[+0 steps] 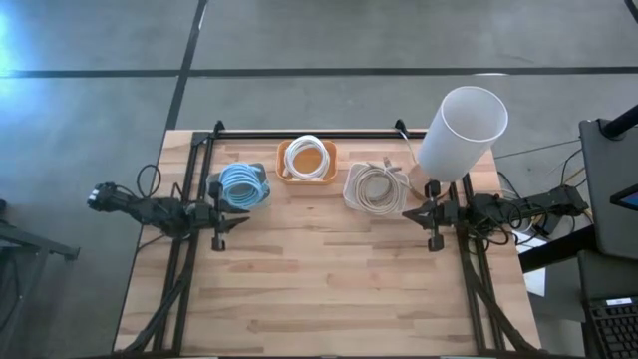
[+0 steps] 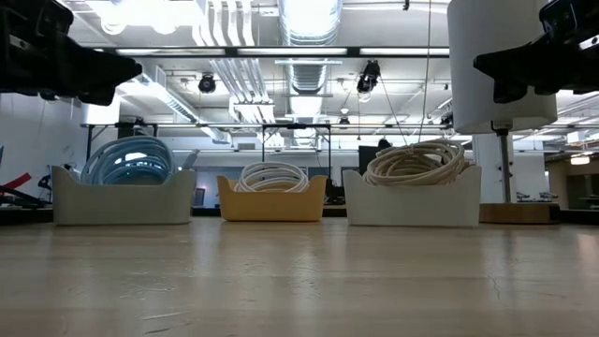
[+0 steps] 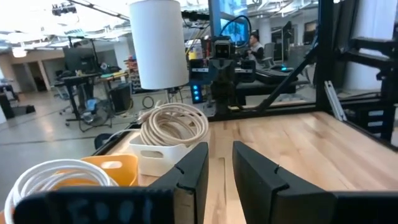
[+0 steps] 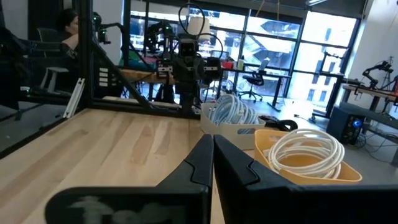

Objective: Sort HDMI cables
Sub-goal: Return to Home Position

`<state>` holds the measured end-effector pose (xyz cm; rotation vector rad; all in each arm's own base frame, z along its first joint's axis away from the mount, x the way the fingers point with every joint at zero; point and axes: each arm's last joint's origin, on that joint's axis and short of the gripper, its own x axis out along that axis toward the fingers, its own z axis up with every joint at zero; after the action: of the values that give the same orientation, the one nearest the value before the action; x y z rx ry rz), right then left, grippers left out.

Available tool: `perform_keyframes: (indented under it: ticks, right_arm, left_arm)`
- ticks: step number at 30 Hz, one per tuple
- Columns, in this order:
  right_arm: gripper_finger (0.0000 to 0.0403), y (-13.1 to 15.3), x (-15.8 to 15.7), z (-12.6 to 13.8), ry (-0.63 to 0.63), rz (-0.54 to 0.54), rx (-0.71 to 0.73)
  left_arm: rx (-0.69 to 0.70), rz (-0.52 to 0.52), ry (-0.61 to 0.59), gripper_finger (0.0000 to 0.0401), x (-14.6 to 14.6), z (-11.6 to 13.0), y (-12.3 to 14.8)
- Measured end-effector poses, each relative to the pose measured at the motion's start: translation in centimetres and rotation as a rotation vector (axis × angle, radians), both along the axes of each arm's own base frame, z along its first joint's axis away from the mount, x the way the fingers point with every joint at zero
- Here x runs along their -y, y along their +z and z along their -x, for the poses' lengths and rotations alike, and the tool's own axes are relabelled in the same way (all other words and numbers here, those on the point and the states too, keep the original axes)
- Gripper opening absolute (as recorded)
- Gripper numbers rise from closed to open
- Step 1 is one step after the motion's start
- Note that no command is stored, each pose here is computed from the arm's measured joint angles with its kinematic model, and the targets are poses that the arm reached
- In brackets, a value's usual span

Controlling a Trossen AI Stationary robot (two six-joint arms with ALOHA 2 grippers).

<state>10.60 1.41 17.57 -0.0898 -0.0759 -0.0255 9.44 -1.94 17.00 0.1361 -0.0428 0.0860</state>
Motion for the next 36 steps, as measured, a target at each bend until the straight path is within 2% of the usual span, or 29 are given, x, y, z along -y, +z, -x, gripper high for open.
perform_keyframes:
  ticks: [4, 36]
  right_arm:
    - [0.0008, 0.00, 0.00, 0.00, 0.000, 0.000, 0.000]
    - [0.0008, 0.01, -0.01, 0.00, 0.000, 0.001, 0.000]
  left_arm:
    - [-0.001, 0.040, 0.017, 0.0083, -0.05, -0.02, -0.03]
    - [-0.004, 0.041, 0.027, 0.0083, -0.07, -0.02, -0.06]
